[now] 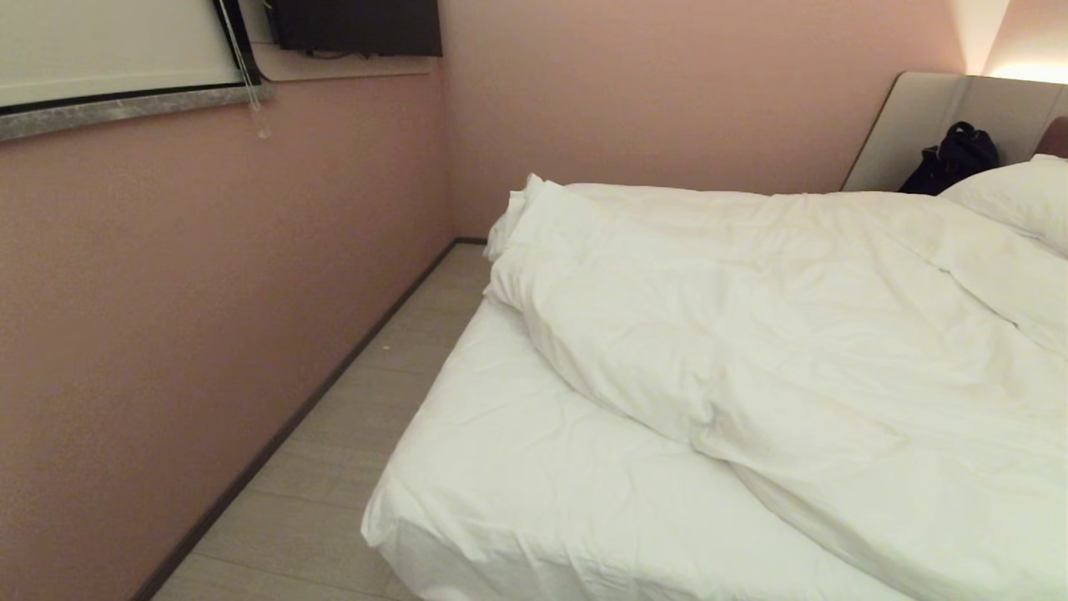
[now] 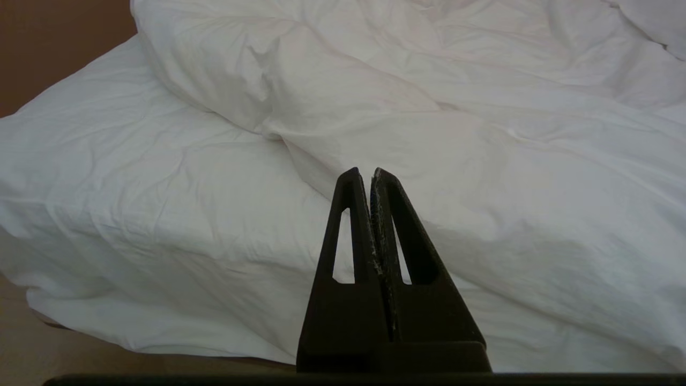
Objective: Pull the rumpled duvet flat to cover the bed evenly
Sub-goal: Hold the folded corner of the quilt
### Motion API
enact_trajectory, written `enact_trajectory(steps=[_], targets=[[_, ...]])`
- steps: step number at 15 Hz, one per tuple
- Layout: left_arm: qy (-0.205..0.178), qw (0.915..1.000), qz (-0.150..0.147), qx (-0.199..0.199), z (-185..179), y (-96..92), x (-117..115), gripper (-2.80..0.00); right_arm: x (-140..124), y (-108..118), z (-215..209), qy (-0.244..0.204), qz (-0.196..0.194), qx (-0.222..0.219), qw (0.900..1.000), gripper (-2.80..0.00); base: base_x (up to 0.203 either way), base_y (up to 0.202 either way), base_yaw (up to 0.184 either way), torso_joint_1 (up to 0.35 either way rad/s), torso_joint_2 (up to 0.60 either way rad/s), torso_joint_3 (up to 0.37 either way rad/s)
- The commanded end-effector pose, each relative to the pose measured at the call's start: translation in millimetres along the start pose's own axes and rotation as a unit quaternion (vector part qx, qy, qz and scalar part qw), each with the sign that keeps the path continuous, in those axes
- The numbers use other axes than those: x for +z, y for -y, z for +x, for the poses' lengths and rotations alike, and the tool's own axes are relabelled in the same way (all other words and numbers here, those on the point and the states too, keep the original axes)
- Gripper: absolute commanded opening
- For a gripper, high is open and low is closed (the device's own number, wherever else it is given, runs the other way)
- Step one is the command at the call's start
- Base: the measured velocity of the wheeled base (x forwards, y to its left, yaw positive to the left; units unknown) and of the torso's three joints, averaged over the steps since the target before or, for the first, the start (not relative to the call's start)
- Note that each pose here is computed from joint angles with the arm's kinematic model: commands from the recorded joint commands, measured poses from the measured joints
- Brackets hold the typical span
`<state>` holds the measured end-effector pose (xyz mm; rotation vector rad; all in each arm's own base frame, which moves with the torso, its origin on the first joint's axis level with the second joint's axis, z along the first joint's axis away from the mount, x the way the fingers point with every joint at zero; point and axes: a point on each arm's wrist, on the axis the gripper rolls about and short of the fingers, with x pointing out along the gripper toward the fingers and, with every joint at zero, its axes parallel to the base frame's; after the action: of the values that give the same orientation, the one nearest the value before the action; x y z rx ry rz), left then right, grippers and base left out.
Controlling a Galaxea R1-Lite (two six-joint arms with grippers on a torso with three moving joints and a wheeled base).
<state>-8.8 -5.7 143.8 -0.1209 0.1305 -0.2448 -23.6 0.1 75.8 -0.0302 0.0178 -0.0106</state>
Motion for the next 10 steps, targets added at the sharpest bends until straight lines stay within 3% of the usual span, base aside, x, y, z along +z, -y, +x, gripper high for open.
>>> enact_trajectory(steps=[1, 5, 7, 10], targets=[[-0.093, 0.9951, -0.032, -0.006, 33, -5.9, 19, -2.8, 0, 0, 0, 0.0, 0.0, 0.0, 1.0, -2.8, 0.0, 0.0, 0.0, 0.0, 0.0, 0.0], [-0.218, 0.9719, -0.086, -0.02, 124, -23.8, 50, -2.8, 0, 0, 0, 0.0, 0.0, 0.0, 1.0, -2.8, 0.0, 0.0, 0.0, 0.0, 0.0, 0.0], [-0.25, 0.9629, -0.096, -0.032, 184, -33.1, 54, -2.8, 0, 0, 0, 0.0, 0.0, 0.0, 1.0, -2.8, 0.0, 0.0, 0.0, 0.0, 0.0, 0.0], [-0.26, 0.9589, -0.09, -0.07, 268, -31.9, 51, -2.8, 0, 0, 0, 0.0, 0.0, 0.0, 1.0, -2.8, 0.0, 0.0, 0.0, 0.0, 0.0, 0.0]])
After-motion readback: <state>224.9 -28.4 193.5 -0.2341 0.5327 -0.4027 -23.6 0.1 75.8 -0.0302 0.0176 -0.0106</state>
